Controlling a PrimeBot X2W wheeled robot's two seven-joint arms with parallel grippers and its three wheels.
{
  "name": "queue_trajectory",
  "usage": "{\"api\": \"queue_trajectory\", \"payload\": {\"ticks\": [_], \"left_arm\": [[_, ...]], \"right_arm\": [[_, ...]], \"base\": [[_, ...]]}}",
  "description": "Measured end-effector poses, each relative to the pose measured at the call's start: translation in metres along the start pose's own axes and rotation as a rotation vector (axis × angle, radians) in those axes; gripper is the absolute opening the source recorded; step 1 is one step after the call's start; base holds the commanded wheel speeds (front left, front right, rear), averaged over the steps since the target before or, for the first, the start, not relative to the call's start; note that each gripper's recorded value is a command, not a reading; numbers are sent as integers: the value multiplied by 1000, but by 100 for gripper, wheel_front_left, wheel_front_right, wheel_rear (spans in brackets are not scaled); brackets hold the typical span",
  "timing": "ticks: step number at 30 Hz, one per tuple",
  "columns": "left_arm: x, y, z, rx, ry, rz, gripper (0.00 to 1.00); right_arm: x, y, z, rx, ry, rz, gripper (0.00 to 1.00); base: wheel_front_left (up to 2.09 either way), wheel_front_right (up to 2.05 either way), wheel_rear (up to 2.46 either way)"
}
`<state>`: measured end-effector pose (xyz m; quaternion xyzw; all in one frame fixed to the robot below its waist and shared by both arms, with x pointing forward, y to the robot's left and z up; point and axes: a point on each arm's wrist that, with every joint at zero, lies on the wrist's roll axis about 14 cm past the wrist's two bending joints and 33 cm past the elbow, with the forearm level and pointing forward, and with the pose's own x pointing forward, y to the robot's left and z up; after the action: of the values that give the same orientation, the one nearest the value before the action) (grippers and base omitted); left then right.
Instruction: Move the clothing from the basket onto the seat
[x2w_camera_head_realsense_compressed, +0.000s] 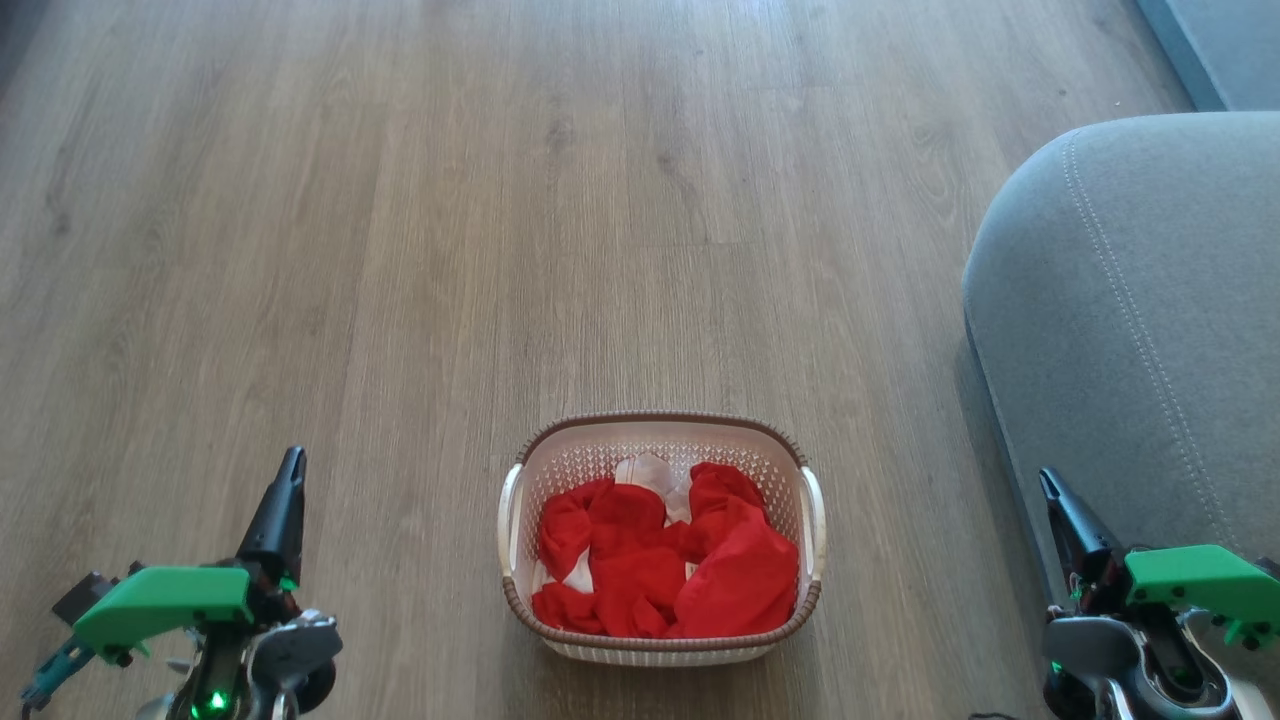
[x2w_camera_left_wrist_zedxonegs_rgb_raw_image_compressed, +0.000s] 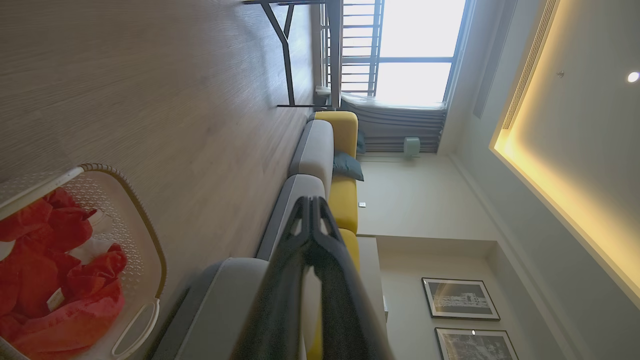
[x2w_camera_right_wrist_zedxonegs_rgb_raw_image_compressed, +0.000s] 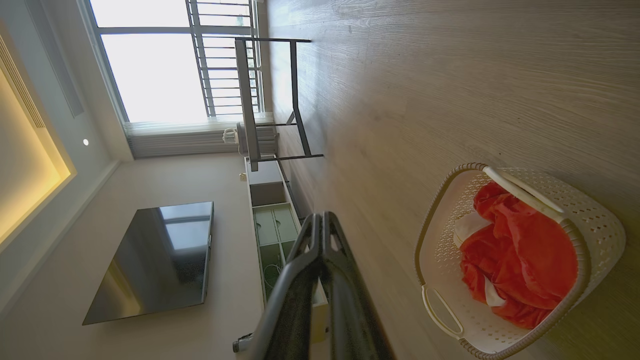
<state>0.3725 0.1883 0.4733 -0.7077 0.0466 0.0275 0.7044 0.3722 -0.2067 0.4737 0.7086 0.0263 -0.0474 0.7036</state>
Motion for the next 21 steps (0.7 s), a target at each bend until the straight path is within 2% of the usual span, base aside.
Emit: {"api": "queue_trajectory", "payload": {"ticks": [21], "left_arm": [[0,0,0,0,0,0,0]], "right_arm": [[0,0,0,0,0,0,0]], "base": [[0,0,0]]}}
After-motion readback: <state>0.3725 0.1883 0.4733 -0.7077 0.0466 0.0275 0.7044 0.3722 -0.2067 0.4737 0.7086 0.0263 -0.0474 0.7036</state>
